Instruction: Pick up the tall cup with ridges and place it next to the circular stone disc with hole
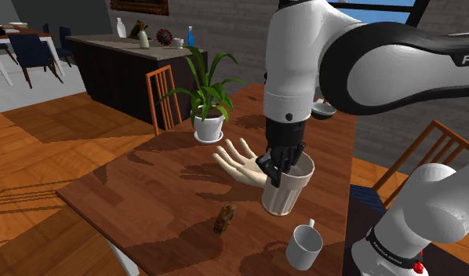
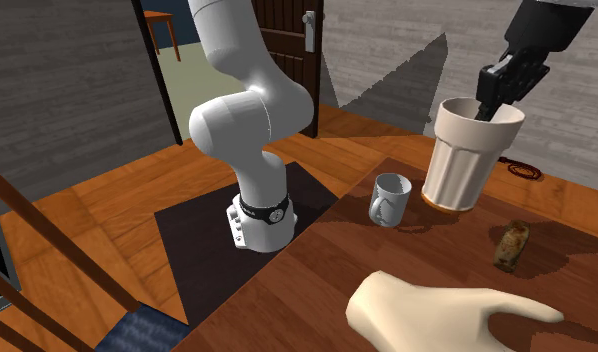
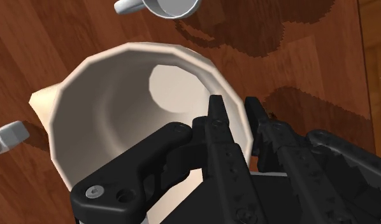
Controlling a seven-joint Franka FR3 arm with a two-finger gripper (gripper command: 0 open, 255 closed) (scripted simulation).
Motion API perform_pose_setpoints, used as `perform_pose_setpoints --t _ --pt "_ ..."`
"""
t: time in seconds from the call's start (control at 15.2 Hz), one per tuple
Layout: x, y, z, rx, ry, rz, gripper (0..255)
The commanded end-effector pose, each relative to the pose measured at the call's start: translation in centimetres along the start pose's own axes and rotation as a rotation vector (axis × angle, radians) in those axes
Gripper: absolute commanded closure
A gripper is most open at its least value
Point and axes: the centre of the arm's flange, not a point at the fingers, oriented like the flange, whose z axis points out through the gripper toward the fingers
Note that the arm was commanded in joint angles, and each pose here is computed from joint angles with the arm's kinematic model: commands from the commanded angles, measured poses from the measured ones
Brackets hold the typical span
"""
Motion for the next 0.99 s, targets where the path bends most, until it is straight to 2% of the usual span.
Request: perform_pose_setpoints --t 0.0,0.92 --pt "0.1 -0.1 1.0 0.000 0.001 0.000 255" --pt "0.9 -0.5 8.3 0.000 0.001 0.000 255"
